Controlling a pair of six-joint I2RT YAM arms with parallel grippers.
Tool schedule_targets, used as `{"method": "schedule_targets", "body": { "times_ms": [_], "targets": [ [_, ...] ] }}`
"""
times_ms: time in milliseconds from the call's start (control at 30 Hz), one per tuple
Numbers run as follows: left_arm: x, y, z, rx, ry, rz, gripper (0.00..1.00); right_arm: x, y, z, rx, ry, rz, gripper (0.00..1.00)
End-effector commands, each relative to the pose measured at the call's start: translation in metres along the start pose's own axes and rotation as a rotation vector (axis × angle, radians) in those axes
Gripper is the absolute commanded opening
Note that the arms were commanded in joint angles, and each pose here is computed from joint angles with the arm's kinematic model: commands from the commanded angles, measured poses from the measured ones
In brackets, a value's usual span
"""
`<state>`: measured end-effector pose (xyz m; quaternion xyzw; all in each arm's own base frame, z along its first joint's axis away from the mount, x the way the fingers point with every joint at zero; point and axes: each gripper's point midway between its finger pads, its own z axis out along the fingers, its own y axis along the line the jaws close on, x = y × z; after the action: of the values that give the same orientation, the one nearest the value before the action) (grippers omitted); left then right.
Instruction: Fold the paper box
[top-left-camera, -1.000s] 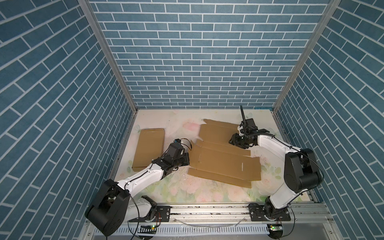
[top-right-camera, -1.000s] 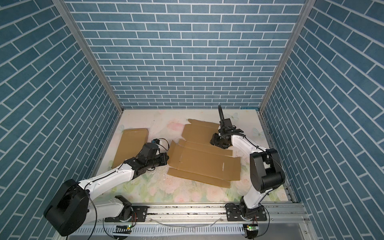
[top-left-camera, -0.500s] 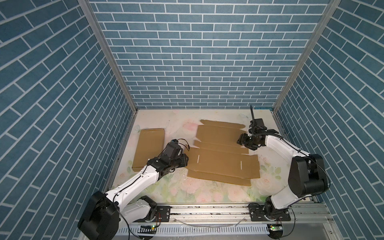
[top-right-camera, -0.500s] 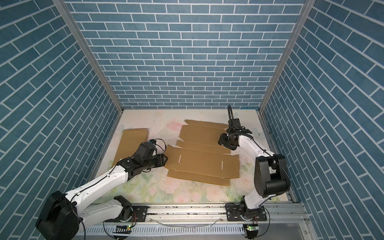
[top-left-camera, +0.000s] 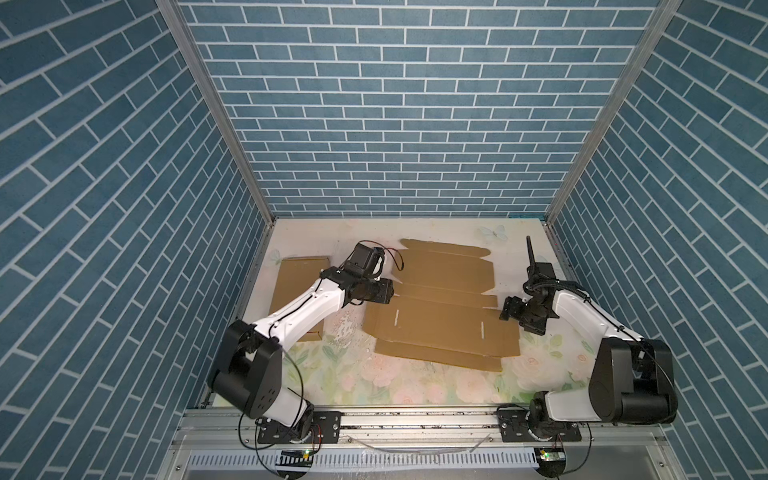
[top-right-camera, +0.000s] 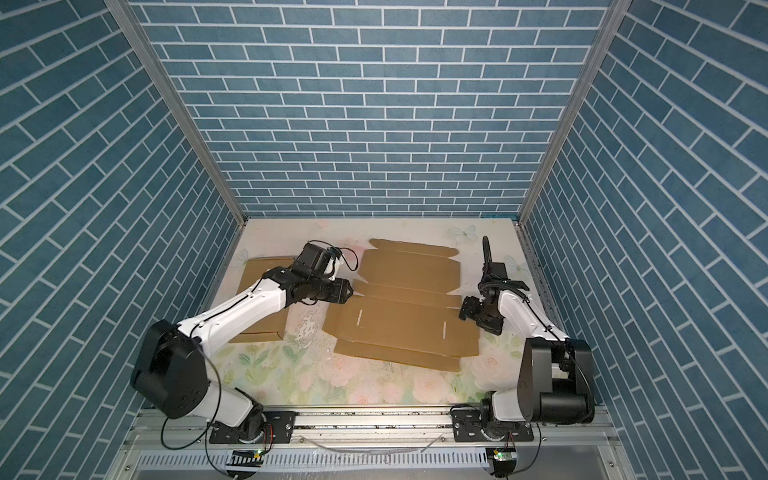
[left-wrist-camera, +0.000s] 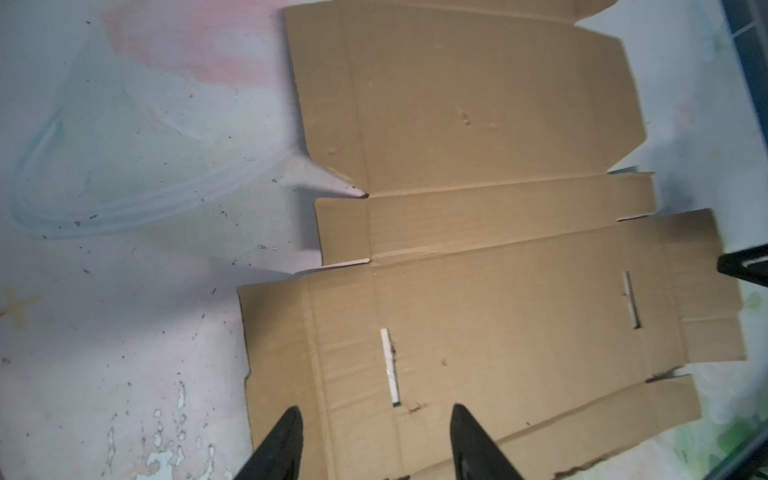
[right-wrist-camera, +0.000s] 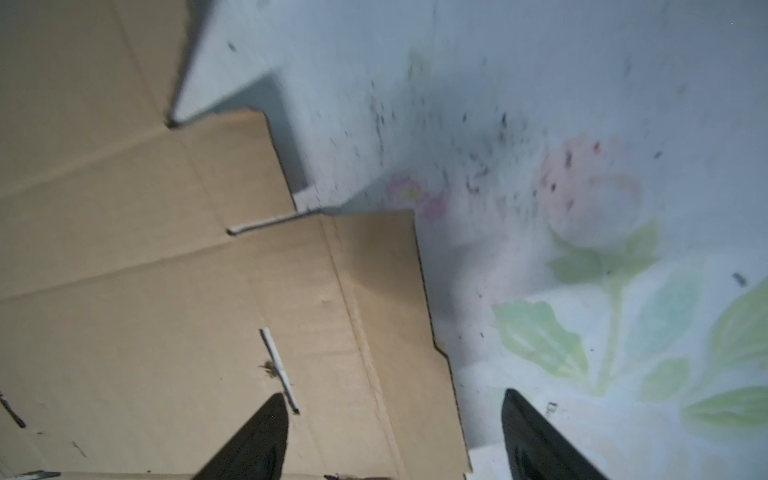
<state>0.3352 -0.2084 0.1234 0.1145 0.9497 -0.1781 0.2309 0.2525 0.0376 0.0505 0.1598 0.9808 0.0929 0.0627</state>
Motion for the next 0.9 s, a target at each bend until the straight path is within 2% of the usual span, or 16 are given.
{"method": "schedule_targets", "body": {
  "times_ms": [0, 167, 267, 567, 867],
  "targets": [
    [0.0, 0.019, -0.001, -0.004, 0.042, -0.02, 0.63, 0.017, -0.001, 0.011, -0.02, 0.054, -0.007, 0.78],
    [0.018, 0.03, 0.013, -0.025, 0.12, -0.011, 0.64, 0.016, 0.001, 0.018, -0.037, 0.069, -0.006, 0.72],
    [0.026, 0.042, 0.021, -0.026, 0.143, -0.046, 0.64, 0.015, 0.005, 0.02, -0.061, 0.073, -0.005, 0.66],
    [0.038, 0.043, 0.036, 0.022, 0.168, -0.095, 0.55, 0.002, 0.011, 0.026, -0.075, 0.068, -0.008, 0.46],
    [0.049, 0.042, 0.042, 0.046, 0.196, -0.126, 0.25, -0.033, 0.017, 0.025, -0.047, 0.008, -0.03, 0.28]
  ]
}}
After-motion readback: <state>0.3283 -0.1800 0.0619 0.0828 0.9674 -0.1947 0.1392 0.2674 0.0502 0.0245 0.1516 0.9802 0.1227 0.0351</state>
